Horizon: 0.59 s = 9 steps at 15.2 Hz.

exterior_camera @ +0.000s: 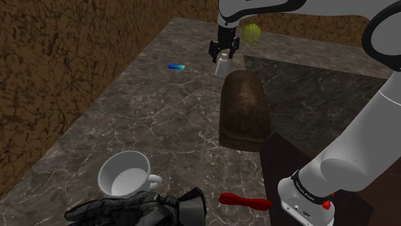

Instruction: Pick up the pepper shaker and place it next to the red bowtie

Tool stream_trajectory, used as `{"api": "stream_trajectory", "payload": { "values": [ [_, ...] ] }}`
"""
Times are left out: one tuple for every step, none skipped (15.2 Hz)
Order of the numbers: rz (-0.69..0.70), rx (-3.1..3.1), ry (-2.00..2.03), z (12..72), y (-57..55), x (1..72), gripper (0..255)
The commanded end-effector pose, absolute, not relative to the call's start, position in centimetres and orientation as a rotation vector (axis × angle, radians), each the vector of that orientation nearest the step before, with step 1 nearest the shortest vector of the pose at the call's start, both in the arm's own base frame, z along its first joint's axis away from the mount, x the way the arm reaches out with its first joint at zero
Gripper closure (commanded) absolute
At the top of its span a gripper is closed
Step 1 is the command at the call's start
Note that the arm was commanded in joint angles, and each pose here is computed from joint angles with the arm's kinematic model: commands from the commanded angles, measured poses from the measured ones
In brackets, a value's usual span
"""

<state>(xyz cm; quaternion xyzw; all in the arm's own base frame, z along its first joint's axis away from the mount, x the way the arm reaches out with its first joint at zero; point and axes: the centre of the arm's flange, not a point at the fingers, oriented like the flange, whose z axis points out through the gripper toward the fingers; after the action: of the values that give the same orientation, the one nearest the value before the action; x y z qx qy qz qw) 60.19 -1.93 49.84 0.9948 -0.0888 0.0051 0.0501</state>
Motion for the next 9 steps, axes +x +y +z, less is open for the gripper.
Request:
{"api": "stream_trajectory", "payload": {
  "values": [
    [0.016,3.029,-0.27,49.84,-1.93,60.19,0],
    [0.015,3.029,-0.27,49.84,-1.93,60.19,0],
    [0.015,3.029,-0.27,49.84,-1.93,60.19,255],
    [0.015,3.029,-0.27,49.84,-1.93,60.19,255],
    [0.015,3.029,-0.27,49.84,-1.93,60.19,255],
    [0.015,3.029,-0.27,49.84,-1.93,60.19,255],
    [0.015,3.029,-0.27,49.84,-1.93,60.19,255],
    [0.015,3.029,-0.27,49.84,-1.93,60.19,255],
    [0.015,3.029,-0.27,49.84,-1.93,60.19,255]
  ]
}}
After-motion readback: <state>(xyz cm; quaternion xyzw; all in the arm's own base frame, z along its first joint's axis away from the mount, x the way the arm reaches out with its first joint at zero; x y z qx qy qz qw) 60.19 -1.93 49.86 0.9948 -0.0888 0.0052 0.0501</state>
